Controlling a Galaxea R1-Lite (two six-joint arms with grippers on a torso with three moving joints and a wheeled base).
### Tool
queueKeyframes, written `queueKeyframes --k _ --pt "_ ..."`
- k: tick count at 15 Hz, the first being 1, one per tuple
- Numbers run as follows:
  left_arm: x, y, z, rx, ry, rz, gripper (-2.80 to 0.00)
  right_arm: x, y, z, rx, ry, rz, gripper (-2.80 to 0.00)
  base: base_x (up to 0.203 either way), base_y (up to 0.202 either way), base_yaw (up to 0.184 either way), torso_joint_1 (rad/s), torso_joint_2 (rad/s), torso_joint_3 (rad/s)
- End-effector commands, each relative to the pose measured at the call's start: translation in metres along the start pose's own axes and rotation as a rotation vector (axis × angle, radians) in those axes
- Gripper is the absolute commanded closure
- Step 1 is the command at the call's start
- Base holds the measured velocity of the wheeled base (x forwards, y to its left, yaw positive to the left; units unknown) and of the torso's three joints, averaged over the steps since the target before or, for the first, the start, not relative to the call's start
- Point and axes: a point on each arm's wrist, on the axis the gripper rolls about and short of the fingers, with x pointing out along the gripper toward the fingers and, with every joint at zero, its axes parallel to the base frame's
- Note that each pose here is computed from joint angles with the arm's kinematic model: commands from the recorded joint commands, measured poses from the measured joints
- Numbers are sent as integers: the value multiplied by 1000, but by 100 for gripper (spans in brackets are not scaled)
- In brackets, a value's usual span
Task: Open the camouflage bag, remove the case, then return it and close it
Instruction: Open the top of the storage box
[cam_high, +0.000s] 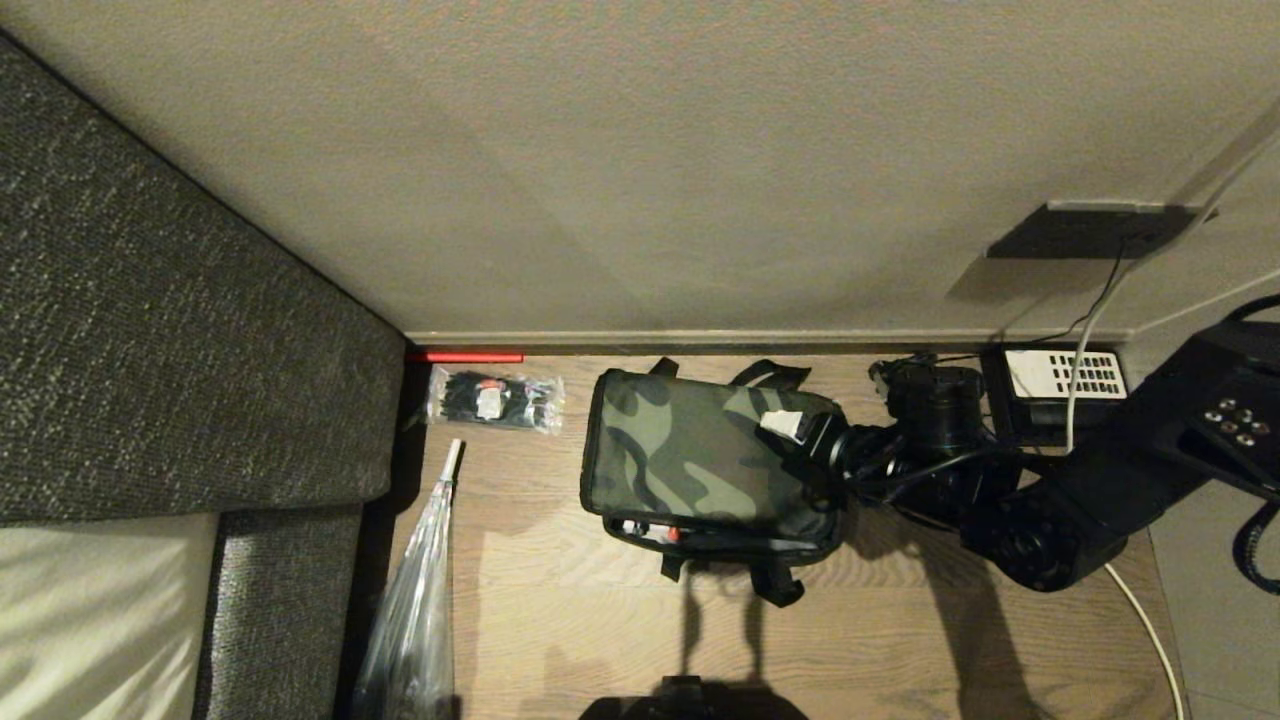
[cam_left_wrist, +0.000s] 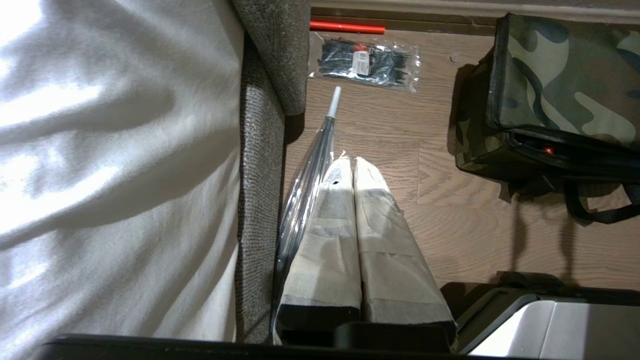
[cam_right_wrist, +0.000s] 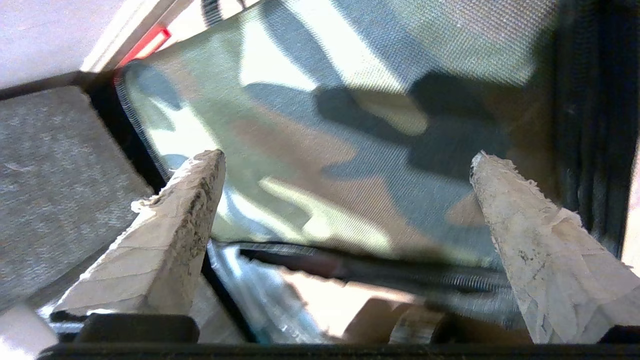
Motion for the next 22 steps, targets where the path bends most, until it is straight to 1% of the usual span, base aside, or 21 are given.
queueKeyframes --k 1,3,4,5,7,8,10,12,16,17,20,22 --pt "0 0 -1 0 0 0 0 -15 13 13 7 -26 23 -280 0 0 0 0 0 0" --pt "0 0 -1 0 1 0 0 -19 9 8 4 1 10 -280 0 0 0 0 0 0" --pt "0 0 0 0 0 0 0 -20 1 -1 -3 33 -20 -280 0 0 0 0 0 0" --pt "0 0 -1 0 0 2 0 -16 -6 -7 -23 55 -41 -280 0 0 0 0 0 0" --pt "0 0 0 0 0 0 0 -9 -15 -13 -88 68 -69 -280 0 0 0 0 0 0" --pt "0 0 -1 0 1 2 0 -5 -23 -17 -109 82 -96 -280 0 0 0 0 0 0" --pt "0 0 0 0 0 0 0 5 -33 -24 -120 89 -137 -280 0 0 0 0 0 0" --pt "0 0 0 0 0 -1 0 11 -40 -26 -158 87 -167 -280 0 0 0 0 0 0" --pt "0 0 0 0 0 0 0 17 -49 -28 -177 97 -185 -280 0 0 0 0 0 0" --pt "0 0 -1 0 0 1 0 18 -51 -30 -201 104 -189 -280 0 0 0 0 0 0" --pt "0 0 0 0 0 0 0 21 -47 -26 -194 85 -182 -280 0 0 0 0 0 0" --pt "0 0 0 0 0 0 0 20 -42 -22 -109 65 -168 -280 0 0 0 0 0 0"
